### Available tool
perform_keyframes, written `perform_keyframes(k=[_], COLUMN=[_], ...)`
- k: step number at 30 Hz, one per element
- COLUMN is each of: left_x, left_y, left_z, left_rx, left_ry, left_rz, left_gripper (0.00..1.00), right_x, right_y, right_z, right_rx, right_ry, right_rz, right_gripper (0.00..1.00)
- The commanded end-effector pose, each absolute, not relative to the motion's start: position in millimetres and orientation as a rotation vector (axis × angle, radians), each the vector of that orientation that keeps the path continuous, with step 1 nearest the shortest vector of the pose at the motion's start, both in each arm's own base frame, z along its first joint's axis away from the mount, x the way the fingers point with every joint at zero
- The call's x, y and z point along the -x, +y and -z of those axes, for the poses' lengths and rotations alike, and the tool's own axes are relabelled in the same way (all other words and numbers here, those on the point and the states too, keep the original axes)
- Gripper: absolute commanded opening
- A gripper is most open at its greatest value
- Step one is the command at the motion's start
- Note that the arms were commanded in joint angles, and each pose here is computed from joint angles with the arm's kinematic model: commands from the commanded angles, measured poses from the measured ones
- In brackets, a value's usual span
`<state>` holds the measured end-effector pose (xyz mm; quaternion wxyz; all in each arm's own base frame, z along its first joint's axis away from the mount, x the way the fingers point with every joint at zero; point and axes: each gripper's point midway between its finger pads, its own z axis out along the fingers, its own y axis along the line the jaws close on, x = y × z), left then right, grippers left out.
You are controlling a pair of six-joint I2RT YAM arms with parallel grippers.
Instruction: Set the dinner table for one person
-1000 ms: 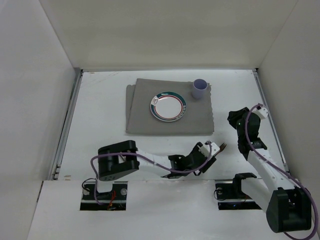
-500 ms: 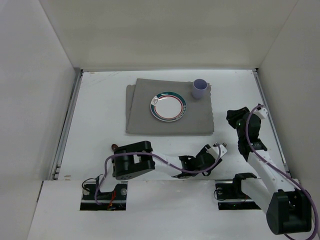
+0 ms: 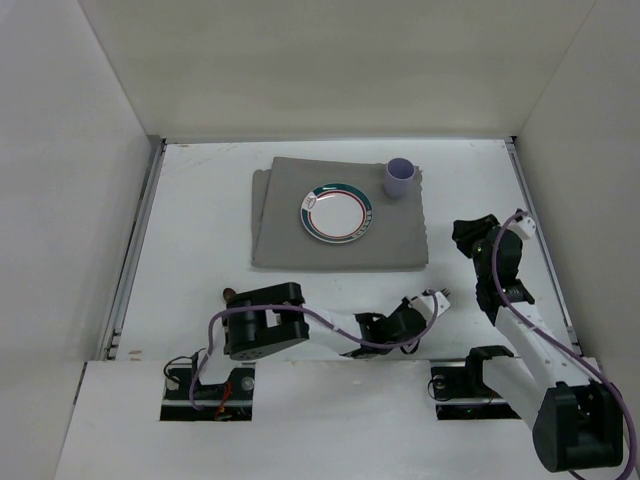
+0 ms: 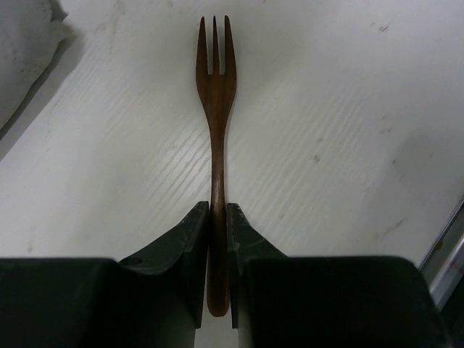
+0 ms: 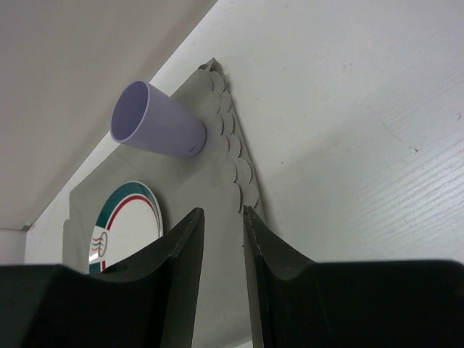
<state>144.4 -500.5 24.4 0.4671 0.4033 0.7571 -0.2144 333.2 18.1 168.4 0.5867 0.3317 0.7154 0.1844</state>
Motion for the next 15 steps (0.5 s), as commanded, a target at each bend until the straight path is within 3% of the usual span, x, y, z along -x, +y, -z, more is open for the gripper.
perform_keyframes(k=[1, 7, 15], left_x=[-153, -179, -274], left_y=[-475, -391, -271], left_z=[-68, -106, -151], left_rx=[-0.93, -0.783, -0.355], left_ry=[1.81, 1.809, 1.836], left_rz=[0.49, 0.317, 0.11], left_gripper=[0.07, 0.07, 0.07], right_x=[-337, -332, -338], right_y=[21, 11, 13], right_z=[-187, -196, -184], right_rx=[-0.751, -0.77, -0.774], right_ry=[1.6, 1.55, 1.599], right_rz=[-0.472, -0.464, -0.45], right_gripper=[0.36, 0.55, 0.6])
